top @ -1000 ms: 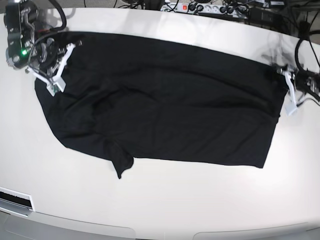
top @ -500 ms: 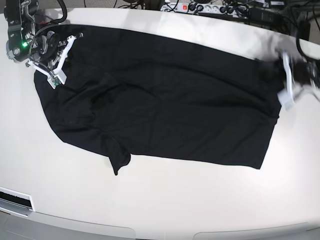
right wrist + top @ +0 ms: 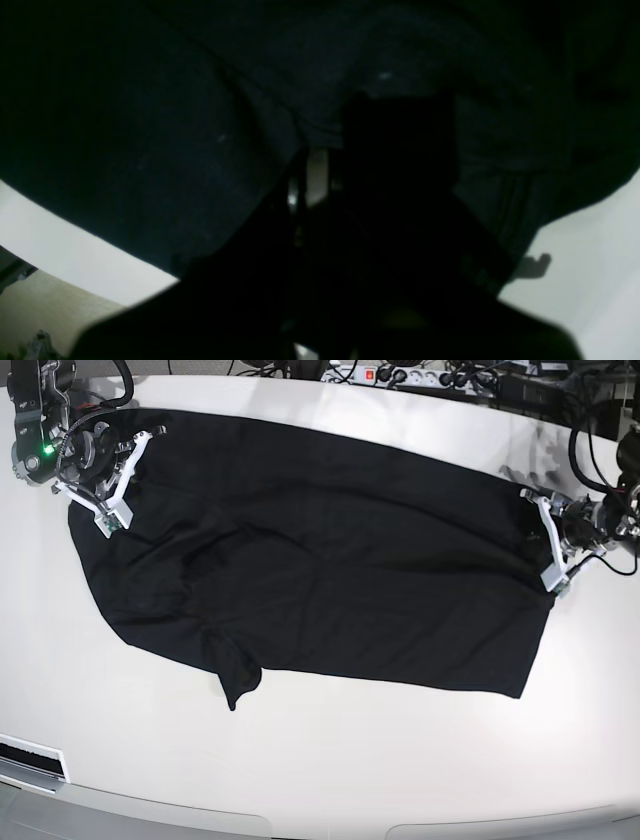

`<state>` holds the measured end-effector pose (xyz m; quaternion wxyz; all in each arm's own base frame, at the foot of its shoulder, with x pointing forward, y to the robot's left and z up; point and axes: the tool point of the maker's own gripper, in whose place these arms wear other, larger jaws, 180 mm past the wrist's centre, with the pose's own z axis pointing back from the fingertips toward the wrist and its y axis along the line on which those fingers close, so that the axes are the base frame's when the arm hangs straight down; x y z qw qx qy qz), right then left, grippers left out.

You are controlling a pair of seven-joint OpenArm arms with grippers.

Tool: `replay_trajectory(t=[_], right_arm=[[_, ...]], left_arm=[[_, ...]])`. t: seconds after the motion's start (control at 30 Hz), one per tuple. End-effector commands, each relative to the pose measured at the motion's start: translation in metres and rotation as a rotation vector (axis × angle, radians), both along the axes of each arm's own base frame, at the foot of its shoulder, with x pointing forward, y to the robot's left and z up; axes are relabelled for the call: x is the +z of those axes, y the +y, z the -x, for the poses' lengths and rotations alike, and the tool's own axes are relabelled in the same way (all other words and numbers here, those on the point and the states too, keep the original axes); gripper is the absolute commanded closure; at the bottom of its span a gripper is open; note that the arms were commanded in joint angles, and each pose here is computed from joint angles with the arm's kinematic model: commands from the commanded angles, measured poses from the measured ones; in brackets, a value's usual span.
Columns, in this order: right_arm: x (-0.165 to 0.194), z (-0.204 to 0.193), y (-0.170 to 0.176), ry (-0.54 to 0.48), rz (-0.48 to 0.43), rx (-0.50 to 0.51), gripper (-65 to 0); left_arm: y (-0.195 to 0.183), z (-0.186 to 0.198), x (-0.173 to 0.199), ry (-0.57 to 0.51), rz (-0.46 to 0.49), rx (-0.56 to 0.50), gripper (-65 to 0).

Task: Layout the t-shirt on the table in an organized manner, then fold the t-shirt properly

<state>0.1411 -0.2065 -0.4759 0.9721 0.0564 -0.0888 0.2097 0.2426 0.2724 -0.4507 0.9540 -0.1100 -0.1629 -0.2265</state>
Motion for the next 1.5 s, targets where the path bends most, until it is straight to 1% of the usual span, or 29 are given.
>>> replay_trajectory(t=[0.0,0.1,0.2,0.37,0.47,0.57,0.7,0.8,0.97,1.07,1.23,1.4,1.47], right_arm=[[-0.001,0.007,-0.005,0.028,0.024,0.005,0.0],[-0.001,0.007,-0.006,0.029,0.025,0.006,0.0],[-0.002,0.01,-0.006,0.043,0.027,0.014,0.0],[-0.003,0.021,-0.008,0.098,0.044,0.049,0.0],[-0.003,0.024,-0.009,0.111,0.048,0.058,0.0],[-0.003,0.026,-0.011,0.119,0.053,0.059,0.0],[-0.003,0.027,-0.013,0.123,0.057,0.06,0.0],[-0.004,0.034,-0.015,0.137,0.062,0.061,0.0],[-0.005,0.055,-0.018,0.173,0.072,0.072,0.0],[-0.002,0.059,-0.026,0.176,0.096,0.068,0.0],[0.0,0.056,-0.033,0.17,0.121,0.036,0.0],[0.0,0.056,-0.033,0.17,0.12,0.037,0.0],[0.002,0.053,-0.031,0.159,0.116,0.038,0.0]], left_arm=[[0.006,-0.006,0.001,0.003,-0.025,-0.002,0.0],[0.002,-0.008,-0.01,0.033,-0.033,-0.006,0.0],[-0.005,0.006,-0.024,0.099,-0.051,-0.04,0.0],[0.003,0.078,-0.048,0.372,-0.165,-0.156,0.0],[0.015,0.115,-0.054,0.459,-0.202,-0.202,0.0],[0.024,0.142,-0.052,0.51,-0.205,-0.22,0.0],[0.032,0.159,-0.042,0.528,-0.212,-0.249,0.0],[0.038,0.162,-0.034,0.522,-0.237,-0.27,0.0],[0.042,0.156,-0.022,0.493,-0.263,-0.305,0.0],[0.042,0.152,-0.018,0.478,-0.269,-0.319,0.0],[0.038,0.15,-0.018,0.47,-0.254,-0.316,0.0],[0.035,0.149,-0.017,0.47,-0.24,-0.311,0.0],[0.033,0.142,-0.014,0.451,-0.237,-0.316,0.0]])
